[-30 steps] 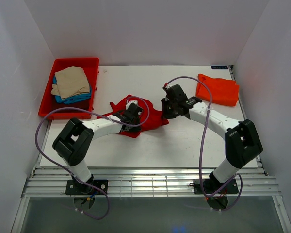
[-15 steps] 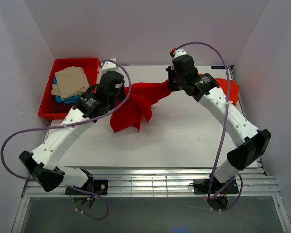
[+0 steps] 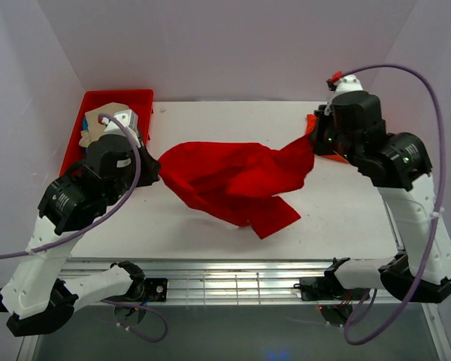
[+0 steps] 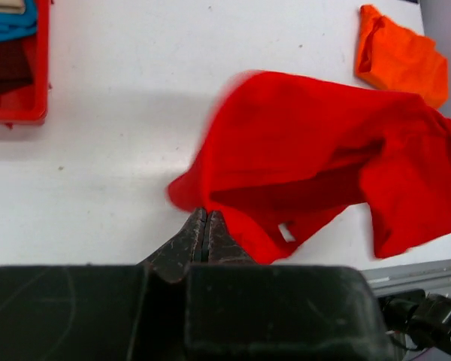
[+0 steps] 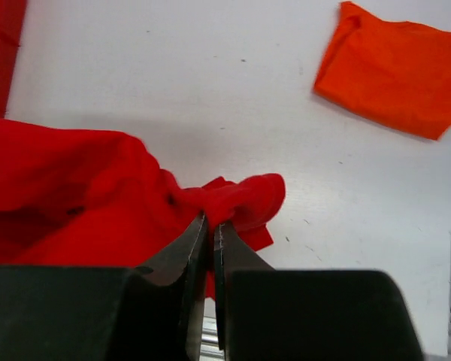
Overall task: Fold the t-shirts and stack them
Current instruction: Flatten the tshirt out
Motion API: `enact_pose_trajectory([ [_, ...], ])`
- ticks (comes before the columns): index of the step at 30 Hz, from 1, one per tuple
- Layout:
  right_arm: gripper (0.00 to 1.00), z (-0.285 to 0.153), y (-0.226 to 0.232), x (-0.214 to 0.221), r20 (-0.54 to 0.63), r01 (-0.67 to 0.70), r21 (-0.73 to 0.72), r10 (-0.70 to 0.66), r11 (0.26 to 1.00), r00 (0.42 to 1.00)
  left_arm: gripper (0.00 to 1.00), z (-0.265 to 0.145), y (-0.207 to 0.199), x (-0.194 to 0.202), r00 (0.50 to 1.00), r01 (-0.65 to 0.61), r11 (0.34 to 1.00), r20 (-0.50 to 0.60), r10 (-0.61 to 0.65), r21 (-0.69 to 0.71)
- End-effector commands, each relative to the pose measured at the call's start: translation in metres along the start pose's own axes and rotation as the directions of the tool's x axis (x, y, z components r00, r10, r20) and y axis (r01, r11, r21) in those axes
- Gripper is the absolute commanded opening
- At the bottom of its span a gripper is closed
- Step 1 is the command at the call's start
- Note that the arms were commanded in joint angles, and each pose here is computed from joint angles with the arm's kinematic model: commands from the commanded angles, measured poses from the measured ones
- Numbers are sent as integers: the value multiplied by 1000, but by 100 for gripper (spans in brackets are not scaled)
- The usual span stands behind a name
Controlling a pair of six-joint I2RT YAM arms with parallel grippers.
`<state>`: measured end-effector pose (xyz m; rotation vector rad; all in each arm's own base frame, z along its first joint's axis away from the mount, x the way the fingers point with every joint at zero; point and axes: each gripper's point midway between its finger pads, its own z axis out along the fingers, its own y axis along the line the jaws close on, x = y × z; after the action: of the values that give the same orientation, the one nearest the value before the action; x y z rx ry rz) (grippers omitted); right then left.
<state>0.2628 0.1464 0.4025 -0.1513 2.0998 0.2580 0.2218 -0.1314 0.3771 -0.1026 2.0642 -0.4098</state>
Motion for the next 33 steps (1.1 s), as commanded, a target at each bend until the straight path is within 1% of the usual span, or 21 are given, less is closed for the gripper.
enact_pose_trajectory([
  [1,8,-55,-54,8,45,-35,160,29,986,999,1,-29,21,14,999,-12,1000,-43,11,-10],
  [8,8,-37,-56,46,-53,-44,188,54,981,997,3,-41,33,13,999,-9,999,-42,7,-53],
  [11,8,-15,-56,62,-108,-2,210,25,978,994,4,-17,31,35,994,-47,998,-96,42,-46],
  [12,8,-10,-55,64,-109,2,208,21,978,994,3,-1,34,56,986,-75,995,-153,65,-61],
  [13,8,4,-54,69,-112,21,207,3,978,994,3,9,34,66,982,-97,994,-171,87,-53],
  [14,8,11,-54,70,-106,28,211,-5,977,994,3,22,27,67,984,-98,995,-149,93,-27],
  [15,8,21,-53,71,-107,43,217,-20,975,994,4,41,37,90,973,-136,989,-195,121,-64],
  [16,8,34,-55,79,-127,67,231,-39,971,991,4,52,40,94,972,-152,985,-191,134,-84],
  [17,8,46,-55,71,-95,79,245,-57,966,994,4,66,40,92,976,-165,981,-161,148,-98],
  [18,8,63,-54,74,-112,100,258,-73,961,991,4,78,53,89,977,-190,966,-134,168,-175],
  [19,8,77,-60,77,-124,100,272,-68,957,990,4,96,65,101,967,-232,943,-161,197,-239],
  [20,8,94,-57,66,-81,82,255,-63,964,995,5,113,70,88,972,-230,934,-100,211,-275],
  [22,8,125,-64,64,-81,52,254,-32,966,996,5,142,90,87,972,-236,905,-96,216,-353],
  [23,8,135,-64,61,-66,39,243,-24,969,998,4,154,107,66,986,-163,899,-27,167,-406],
  [24,8,152,-67,52,-38,24,254,-15,967,999,4,161,117,59,991,-123,892,1,137,-435],
  [26,8,163,-73,37,3,14,271,-16,962,1000,8,177,137,33,991,-38,871,90,94,-489],
  [28,8,183,-77,20,53,16,265,-31,964,998,17,182,151,18,983,-27,833,139,124,-553],
  [29,21,191,-80,17,53,17,263,-32,965,998,30,193,155,11,978,-21,821,159,136,-571],
  [31,28,213,-89,15,24,35,274,-43,961,999,47,200,163,5,974,-36,789,155,166,-614],
  [32,46,221,-91,18,6,47,271,-51,962,999,58,203,168,-4,972,-26,775,166,167,-631],
  [33,53,232,-94,18,-16,56,273,-53,960,998,70,215,173,3,978,-53,763,120,170,-645],
])
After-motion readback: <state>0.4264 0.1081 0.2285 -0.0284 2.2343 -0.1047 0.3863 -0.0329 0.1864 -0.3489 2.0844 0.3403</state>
